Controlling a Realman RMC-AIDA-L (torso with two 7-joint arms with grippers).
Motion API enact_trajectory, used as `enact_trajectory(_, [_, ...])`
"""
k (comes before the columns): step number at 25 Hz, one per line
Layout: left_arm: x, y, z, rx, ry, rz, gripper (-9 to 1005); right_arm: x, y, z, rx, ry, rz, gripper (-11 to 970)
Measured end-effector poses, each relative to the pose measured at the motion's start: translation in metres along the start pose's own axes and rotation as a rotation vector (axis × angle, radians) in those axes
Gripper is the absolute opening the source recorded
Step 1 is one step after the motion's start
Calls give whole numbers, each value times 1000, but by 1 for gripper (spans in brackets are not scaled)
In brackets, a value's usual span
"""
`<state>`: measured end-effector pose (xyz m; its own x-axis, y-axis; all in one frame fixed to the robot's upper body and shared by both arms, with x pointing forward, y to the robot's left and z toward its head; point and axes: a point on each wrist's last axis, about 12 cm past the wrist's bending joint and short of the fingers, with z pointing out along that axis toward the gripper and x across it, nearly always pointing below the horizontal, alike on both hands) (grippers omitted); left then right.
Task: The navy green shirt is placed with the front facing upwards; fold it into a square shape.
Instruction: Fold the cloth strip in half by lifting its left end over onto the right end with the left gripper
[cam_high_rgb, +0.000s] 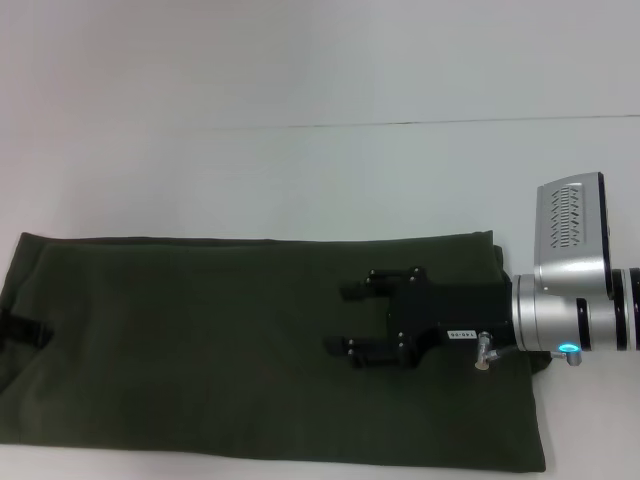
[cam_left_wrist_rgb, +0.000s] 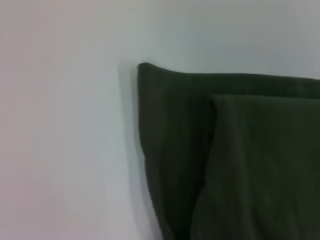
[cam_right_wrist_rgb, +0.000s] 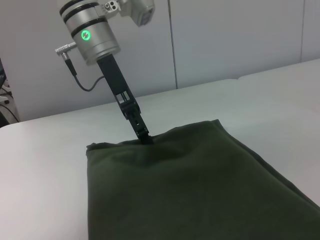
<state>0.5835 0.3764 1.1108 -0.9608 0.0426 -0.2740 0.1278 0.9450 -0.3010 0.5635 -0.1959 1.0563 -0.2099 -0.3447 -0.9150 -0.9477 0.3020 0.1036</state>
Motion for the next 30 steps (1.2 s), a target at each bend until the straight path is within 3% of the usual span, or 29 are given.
enact_trajectory(8, [-3,-3,0,44,-3,-17,770,0,0,0,-1,0,1,776])
enact_trajectory(30, [-6,0,1,-13,-8,-21,753,-1,0,1,-3,-1,-2,777])
